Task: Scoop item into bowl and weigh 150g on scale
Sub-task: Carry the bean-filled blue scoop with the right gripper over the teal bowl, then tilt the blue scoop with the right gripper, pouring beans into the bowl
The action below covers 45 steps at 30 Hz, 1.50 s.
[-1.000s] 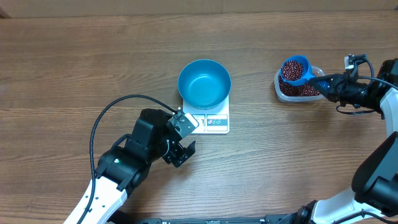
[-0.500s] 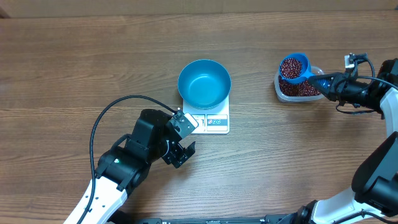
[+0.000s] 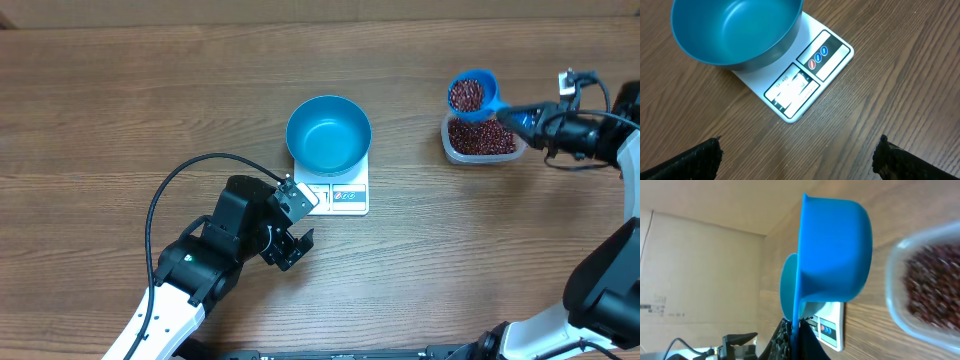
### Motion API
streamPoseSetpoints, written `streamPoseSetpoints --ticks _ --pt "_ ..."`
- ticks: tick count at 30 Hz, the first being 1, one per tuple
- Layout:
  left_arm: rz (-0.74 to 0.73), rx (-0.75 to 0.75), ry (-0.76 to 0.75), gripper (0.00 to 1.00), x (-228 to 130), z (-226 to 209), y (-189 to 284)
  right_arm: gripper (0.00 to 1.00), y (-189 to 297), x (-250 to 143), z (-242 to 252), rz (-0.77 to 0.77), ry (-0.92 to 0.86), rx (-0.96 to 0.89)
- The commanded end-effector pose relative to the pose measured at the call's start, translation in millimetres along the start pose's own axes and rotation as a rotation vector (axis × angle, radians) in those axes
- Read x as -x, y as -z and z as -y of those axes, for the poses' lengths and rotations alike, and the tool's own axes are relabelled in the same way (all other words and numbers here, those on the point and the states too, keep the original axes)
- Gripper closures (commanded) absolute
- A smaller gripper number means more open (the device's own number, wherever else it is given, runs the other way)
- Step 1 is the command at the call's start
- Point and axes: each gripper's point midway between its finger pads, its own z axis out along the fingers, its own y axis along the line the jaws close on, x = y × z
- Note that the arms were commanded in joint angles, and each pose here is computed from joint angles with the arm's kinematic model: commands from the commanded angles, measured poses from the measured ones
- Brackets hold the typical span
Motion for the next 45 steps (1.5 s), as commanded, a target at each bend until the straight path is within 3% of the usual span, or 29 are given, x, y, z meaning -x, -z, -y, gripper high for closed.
streamPoseSetpoints --ticks 1,12,22,45 --pt "-0.009 -0.009 0.007 0.01 -3 3 -3 0.96 -2 8 -69 0.003 0.149 0.073" --pt "-0.009 -0.009 0.007 0.0 -3 3 -3 0.96 -67 -21 -131 -0.148 0.275 0.083" --pt "-0.009 -0.009 0.007 0.01 -3 3 -3 0.96 -122 -52 -131 -0.224 0.373 -0.094" --pt "-0.009 -0.009 0.007 0.0 -3 3 -3 0.96 -162 -81 -128 -0.251 0.5 -0.294"
